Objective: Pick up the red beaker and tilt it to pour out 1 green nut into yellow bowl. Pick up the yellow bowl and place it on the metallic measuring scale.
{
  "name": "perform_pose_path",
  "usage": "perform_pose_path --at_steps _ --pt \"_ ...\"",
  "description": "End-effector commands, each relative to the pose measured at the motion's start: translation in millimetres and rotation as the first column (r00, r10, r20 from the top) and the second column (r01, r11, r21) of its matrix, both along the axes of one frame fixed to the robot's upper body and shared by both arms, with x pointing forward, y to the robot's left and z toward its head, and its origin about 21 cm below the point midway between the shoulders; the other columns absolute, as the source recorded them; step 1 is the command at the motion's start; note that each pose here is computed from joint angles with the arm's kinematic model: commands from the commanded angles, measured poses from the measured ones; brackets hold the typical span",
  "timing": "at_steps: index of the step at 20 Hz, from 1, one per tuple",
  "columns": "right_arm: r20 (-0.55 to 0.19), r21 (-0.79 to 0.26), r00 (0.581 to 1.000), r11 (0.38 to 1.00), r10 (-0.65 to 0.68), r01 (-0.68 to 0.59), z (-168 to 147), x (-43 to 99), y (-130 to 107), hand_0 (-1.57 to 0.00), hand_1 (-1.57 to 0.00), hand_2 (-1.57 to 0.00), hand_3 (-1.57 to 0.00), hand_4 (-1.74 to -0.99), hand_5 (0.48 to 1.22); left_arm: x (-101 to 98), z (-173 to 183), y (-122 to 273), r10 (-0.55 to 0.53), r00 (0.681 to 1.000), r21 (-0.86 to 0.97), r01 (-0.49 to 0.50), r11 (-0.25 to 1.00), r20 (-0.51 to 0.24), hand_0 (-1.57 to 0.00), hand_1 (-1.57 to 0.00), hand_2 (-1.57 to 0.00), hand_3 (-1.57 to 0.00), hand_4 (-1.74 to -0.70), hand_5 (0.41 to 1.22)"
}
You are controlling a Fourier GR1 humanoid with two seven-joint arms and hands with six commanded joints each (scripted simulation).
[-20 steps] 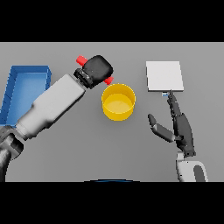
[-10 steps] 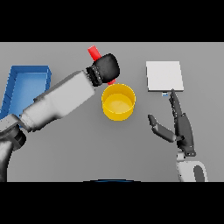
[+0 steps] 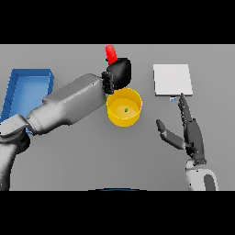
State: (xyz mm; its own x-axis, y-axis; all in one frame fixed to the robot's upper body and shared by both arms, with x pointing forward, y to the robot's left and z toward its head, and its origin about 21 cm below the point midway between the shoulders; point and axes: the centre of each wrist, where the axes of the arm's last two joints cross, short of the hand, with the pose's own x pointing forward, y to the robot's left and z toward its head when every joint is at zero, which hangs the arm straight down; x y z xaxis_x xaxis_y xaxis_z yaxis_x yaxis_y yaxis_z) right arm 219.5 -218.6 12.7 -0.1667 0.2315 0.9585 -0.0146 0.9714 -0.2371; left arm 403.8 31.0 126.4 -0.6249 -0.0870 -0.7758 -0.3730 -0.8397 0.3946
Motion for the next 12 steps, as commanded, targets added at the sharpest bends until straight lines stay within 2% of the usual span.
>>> perform_pose_path --at_steps 1,3,6,9,11,12 --pt "0.003 0.004 1.000 1.000 0.002 -0.002 1 2.6 1 0.00 0.00 0.00 0.00 -1.128 0.575 -1.0 6 -6 -0.029 0.999 0.024 0.029 0.999 0.023 -1.57 -1.57 -1.57 -1.57 -1.73 1.221" --pt "-0.011 0.000 1.000 1.000 -0.009 0.009 -3 2.4 3 0.00 0.00 0.00 0.00 -1.138 0.572 2.7 29 -15 -0.053 0.996 0.058 0.049 0.997 0.067 -1.57 -1.57 -1.57 -1.57 -1.73 1.221" --pt "0.010 -0.005 1.000 1.000 -0.001 0.001 0 3.6 4 0.00 0.00 0.00 0.00 -1.135 0.563 18.9 83 -14 -0.067 0.984 0.076 0.055 0.996 0.165 -1.57 -1.57 -1.57 -1.57 -1.73 1.221" --pt "0.014 0.003 1.000 1.000 0.015 -0.015 0 6.8 10 0.00 0.00 0.00 0.00 -1.131 0.553 35.2 133 2 0.030 0.973 -0.055 -0.017 0.998 0.229 -1.57 -1.57 -1.57 -1.57 -1.72 1.221" --pt "0.012 0.008 1.000 1.000 0.021 -0.022 0 6.3 7 0.00 0.00 0.00 0.00 -1.117 0.554 46.5 176 21 0.147 0.957 -0.196 -0.098 0.976 0.249 -1.57 -1.57 -1.57 -1.57 -1.72 1.221" --pt "0.017 0.022 0.999 0.999 0.036 -0.037 1 7.1 8 0.00 0.00 0.00 0.00 -1.105 0.559 51.1 191 30 0.232 0.944 -0.285 -0.161 0.945 0.235 -1.57 -1.57 -1.57 -1.57 -1.73 1.221"
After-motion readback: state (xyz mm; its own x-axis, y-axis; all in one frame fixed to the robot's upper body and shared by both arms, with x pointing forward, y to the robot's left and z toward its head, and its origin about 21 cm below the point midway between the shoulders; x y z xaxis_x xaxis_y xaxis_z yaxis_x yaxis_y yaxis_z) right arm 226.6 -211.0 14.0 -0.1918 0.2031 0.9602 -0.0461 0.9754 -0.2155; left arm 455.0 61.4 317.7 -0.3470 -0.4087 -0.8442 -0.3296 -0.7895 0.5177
